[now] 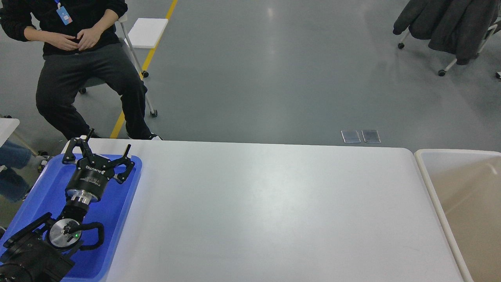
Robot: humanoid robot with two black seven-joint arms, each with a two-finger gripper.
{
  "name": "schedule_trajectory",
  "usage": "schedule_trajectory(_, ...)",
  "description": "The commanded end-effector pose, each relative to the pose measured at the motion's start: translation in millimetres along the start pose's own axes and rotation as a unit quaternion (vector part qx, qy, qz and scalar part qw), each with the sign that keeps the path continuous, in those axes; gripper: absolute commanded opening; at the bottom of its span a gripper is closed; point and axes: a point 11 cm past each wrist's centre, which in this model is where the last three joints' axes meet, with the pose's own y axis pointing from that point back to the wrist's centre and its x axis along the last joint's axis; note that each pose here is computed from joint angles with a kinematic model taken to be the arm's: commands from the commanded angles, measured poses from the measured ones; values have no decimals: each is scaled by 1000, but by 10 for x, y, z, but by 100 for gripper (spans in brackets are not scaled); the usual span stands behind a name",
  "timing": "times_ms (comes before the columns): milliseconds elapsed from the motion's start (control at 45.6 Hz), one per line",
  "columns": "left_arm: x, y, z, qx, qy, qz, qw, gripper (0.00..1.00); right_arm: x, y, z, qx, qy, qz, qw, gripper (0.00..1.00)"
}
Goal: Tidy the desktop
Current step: 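Lower the right gripper into the white bin and release the ball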
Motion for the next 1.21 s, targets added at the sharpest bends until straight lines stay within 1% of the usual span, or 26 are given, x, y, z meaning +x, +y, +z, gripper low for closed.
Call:
schedule_trajectory(0,1,1,-1,0,0,0,1000,99,-195,-353,265,-30,-23,21,999,0)
schedule_trajectory(263,1,1,1,-1,0,0,1000,99,-315,-717,417,-55,-34,45,997,0)
schedule_trajectory(417,1,1,1,-1,0,0,1000,99,-414,-895,494,-71,-32,38,996,0)
schedule_trajectory(483,1,1,1,-1,0,0,1000,99,-499,-1041,501,-79,-25,39,996,0)
schedule_trajectory(636,1,1,1,-1,0,0,1000,99,-609,-1244,482,-82,-20,47,995,0)
schedule_trajectory(855,1,1,1,-1,0,0,1000,99,-788,-1536,688,-118,-27,51,991,0)
schedule_trajectory(1009,1,1,1,-1,0,0,1000,99,-857,-1734,713,-128,-42,61,989,0)
schedule_trajectory(1185,1,1,1,-1,0,0,1000,99,-889,-1907,703,-137,-47,92,985,0)
